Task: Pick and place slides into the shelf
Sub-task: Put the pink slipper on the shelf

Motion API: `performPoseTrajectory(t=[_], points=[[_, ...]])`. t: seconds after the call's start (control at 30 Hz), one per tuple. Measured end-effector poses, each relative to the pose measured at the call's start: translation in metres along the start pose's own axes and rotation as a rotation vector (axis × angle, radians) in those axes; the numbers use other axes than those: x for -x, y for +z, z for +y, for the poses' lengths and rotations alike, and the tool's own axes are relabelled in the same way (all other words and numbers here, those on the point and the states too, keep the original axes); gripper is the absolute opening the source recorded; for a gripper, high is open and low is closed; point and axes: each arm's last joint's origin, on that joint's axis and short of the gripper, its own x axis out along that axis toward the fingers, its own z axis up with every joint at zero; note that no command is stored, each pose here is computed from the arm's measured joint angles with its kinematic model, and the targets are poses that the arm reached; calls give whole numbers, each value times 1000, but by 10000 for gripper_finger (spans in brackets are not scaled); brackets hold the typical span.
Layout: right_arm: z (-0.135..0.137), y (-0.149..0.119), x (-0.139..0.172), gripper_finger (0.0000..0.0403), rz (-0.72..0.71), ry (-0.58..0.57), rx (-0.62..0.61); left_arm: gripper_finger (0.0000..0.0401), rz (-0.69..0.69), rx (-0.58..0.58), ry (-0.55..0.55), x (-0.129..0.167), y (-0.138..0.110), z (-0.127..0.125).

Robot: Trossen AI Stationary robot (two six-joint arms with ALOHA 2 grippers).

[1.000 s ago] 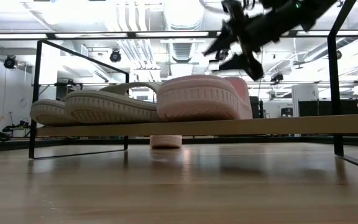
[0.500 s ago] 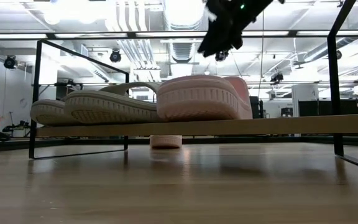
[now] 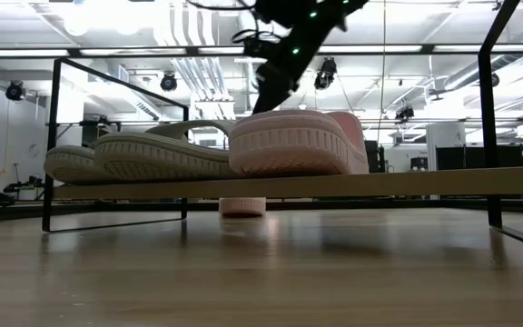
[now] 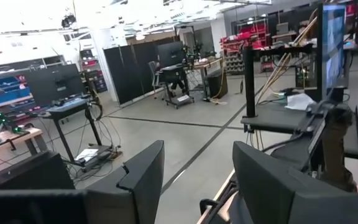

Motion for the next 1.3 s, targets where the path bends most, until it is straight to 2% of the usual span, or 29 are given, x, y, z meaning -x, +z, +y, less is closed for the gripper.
performPoseTrajectory(t=[0.23, 0.33, 0.57, 0.7, 0.87, 1.0, 1.17, 1.3], points=[[3, 17, -27, 199, 47, 18, 196, 176, 2, -4, -14, 8, 0, 9], [5, 19, -41, 199, 94, 37, 242, 176, -1, 24, -14, 14, 1, 15], [3, 31, -70, 199, 154, 43, 191, 176, 52, 87, -55, 27, -6, 27], [-1, 39, -85, 199, 182, -5, 181, 176, 74, 131, -153, 35, -9, 32], [-7, 44, -95, 199, 212, -3, 172, 176, 78, 176, -276, 43, -10, 37], [-14, 40, -103, 199, 253, -3, 114, 176, 92, 224, -357, 51, -12, 42], [-26, 36, -108, 199, 256, -19, 37, 176, 103, 218, -373, 59, -14, 50], [-27, 30, -113, 199, 267, 22, 22, 176, 101, 222, -399, 67, -16, 58]])
